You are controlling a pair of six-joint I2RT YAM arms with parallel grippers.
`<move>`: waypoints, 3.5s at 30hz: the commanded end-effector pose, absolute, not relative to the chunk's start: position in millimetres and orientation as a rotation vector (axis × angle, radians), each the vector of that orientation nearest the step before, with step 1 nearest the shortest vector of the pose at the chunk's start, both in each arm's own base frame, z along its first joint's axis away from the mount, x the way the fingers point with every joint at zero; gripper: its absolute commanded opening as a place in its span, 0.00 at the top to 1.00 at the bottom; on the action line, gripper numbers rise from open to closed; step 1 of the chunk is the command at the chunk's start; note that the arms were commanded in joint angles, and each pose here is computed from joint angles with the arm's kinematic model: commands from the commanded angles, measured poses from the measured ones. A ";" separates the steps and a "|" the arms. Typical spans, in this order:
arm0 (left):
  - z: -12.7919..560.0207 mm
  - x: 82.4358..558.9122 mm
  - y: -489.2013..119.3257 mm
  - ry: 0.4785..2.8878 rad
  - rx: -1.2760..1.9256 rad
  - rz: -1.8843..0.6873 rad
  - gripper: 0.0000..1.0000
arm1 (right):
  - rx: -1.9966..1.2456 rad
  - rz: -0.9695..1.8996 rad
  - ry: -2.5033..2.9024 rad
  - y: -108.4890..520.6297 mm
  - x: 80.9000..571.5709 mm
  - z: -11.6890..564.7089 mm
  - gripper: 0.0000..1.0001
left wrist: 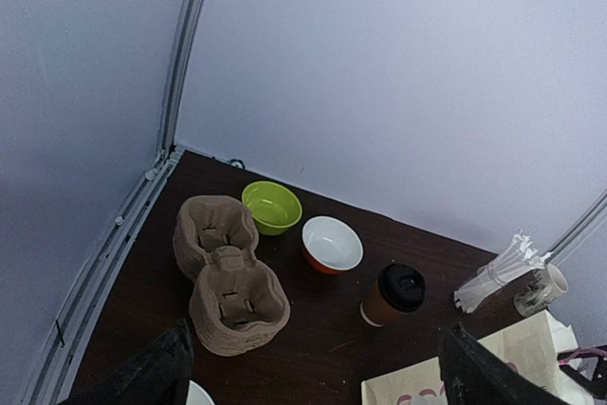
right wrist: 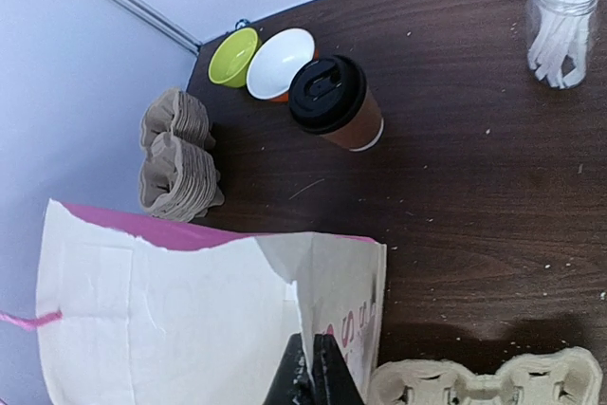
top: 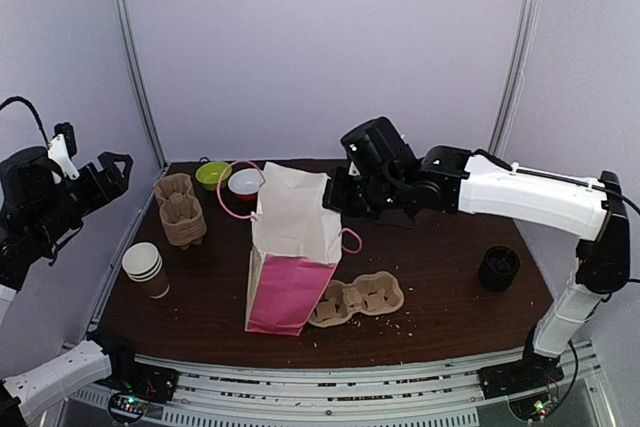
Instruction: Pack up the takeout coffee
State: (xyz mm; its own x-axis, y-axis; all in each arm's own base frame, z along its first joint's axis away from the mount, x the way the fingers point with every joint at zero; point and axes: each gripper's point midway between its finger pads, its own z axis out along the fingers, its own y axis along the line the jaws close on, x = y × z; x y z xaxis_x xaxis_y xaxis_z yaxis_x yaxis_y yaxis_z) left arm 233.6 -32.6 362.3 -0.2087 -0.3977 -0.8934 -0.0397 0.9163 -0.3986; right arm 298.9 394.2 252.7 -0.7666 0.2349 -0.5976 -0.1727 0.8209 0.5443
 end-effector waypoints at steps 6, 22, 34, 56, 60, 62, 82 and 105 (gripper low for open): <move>353.7 260.5 -85.9 1.787 -0.179 -0.574 0.08 | 0.106 0.560 2.300 321.5 304.2 263.7 1.00; 378.2 215.1 -224.3 1.967 0.283 -0.830 0.11 | 0.112 0.665 2.296 351.4 313.8 260.4 1.00; 371.0 199.5 -291.4 2.114 0.414 -0.678 0.22 | 0.165 0.677 2.273 356.8 322.2 248.5 1.00; 281.0 224.4 -284.8 2.334 0.412 -0.392 0.39 | 0.135 0.762 2.277 366.6 316.6 248.6 1.00; 272.5 229.7 -281.2 2.349 0.411 -0.402 0.45 | 0.130 0.779 2.279 368.8 315.4 248.6 1.00; 270.9 231.1 -282.0 2.350 0.419 -0.411 0.49 | 0.131 0.785 2.279 369.6 315.5 248.2 1.00; 269.9 242.1 -297.5 2.346 0.522 -0.477 1.00 | 0.038 0.878 2.275 382.0 308.1 264.6 0.81; 310.7 240.5 -300.4 2.165 0.788 -0.447 1.00 | -0.191 0.637 2.155 246.9 271.8 336.9 0.14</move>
State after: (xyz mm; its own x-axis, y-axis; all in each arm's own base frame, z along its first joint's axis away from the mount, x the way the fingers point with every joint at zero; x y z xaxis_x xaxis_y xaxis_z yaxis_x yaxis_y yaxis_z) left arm 238.1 -299.3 287.5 -0.5821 0.3865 -0.7154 0.6227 0.7776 -0.0866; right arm 282.4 280.2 379.0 -0.6070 0.1977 -0.7697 -0.3822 0.7766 0.5008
